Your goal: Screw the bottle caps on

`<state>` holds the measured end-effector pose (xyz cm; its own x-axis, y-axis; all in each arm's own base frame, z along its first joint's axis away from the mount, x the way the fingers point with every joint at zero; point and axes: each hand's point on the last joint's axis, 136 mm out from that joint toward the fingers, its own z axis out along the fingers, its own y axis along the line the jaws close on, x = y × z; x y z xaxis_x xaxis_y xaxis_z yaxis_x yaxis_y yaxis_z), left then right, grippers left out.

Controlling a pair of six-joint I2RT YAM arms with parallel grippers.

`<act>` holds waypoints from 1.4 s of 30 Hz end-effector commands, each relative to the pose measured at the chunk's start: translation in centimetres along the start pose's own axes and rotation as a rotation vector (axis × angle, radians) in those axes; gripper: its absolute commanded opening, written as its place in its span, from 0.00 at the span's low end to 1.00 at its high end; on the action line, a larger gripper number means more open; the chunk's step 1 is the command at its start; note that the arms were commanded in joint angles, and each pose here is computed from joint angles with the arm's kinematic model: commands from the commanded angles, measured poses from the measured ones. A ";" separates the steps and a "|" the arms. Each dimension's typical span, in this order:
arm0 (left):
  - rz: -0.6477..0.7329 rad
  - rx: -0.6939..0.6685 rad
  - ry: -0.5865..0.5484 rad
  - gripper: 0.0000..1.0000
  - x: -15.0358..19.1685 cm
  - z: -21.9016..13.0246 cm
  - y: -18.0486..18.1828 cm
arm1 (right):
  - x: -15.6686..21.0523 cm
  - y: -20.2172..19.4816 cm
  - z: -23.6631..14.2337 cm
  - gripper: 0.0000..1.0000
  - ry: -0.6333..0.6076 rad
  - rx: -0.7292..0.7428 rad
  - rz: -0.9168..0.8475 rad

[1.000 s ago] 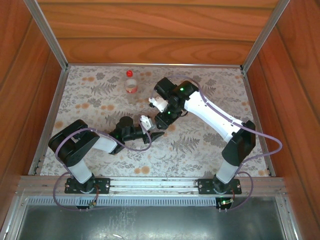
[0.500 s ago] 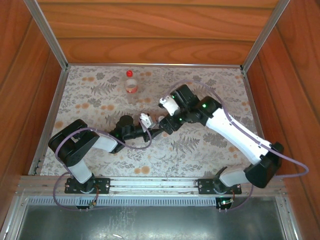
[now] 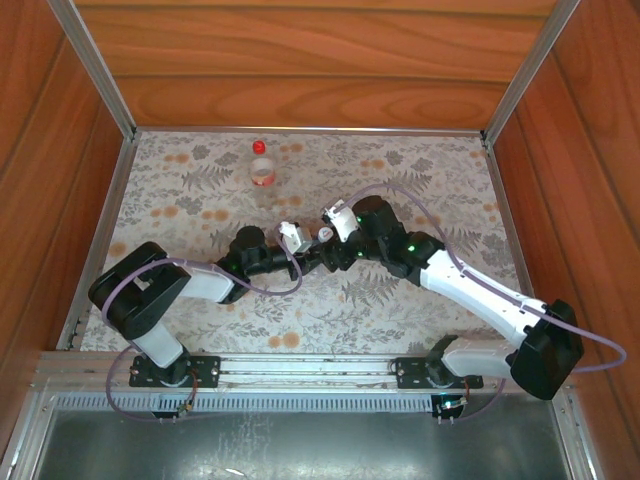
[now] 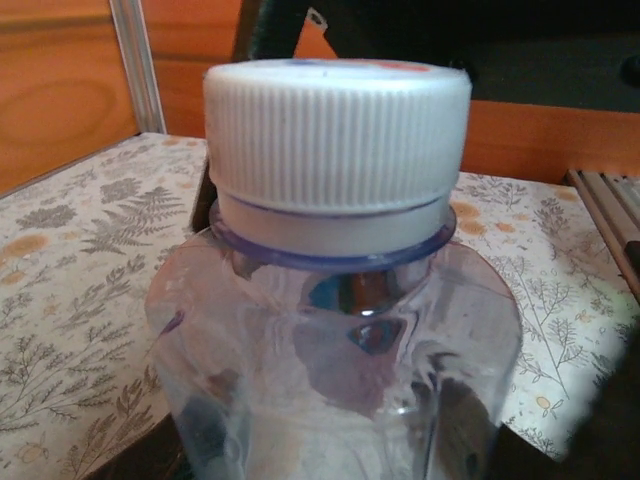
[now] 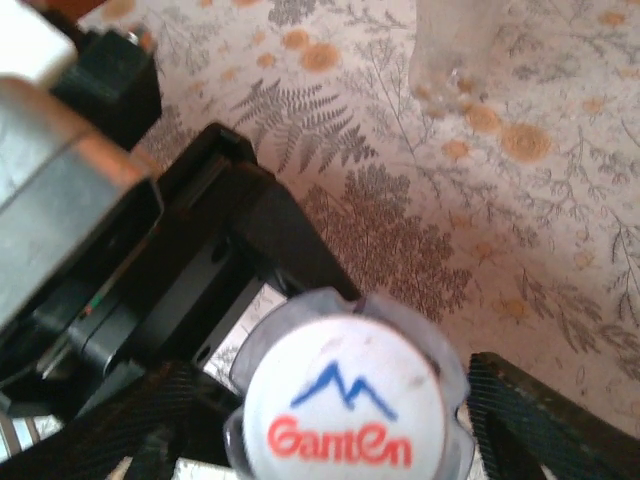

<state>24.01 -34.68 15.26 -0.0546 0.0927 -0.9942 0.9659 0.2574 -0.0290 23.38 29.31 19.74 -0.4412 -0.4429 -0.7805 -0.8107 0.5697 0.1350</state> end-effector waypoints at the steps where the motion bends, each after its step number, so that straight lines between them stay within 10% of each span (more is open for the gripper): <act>1: 0.005 0.025 -0.034 0.43 -1.4 -0.2 -0.3 | -0.8 0.2 0.6 0.69 -0.040 -0.025 0.032; 12: 0.024 -0.026 -0.036 0.46 -1.5 -0.5 0.4 | 0.1 0.8 1.3 0.49 0.022 -0.067 0.033; 23: 0.023 -0.092 -0.026 0.96 -1.0 -1.5 0.8 | -1.5 -1.4 1.1 0.44 0.015 0.045 0.029; 42: -0.003 -0.368 0.073 1.00 3.5 -6.5 2.9 | -10.5 -15.0 2.8 0.44 -0.085 0.252 0.008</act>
<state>24.12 -28.10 11.79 -0.1045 0.1710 -0.9797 0.8436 0.5369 0.0037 39.47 27.44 22.80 -0.4583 -0.3726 -0.8069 -0.6631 0.7478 0.0313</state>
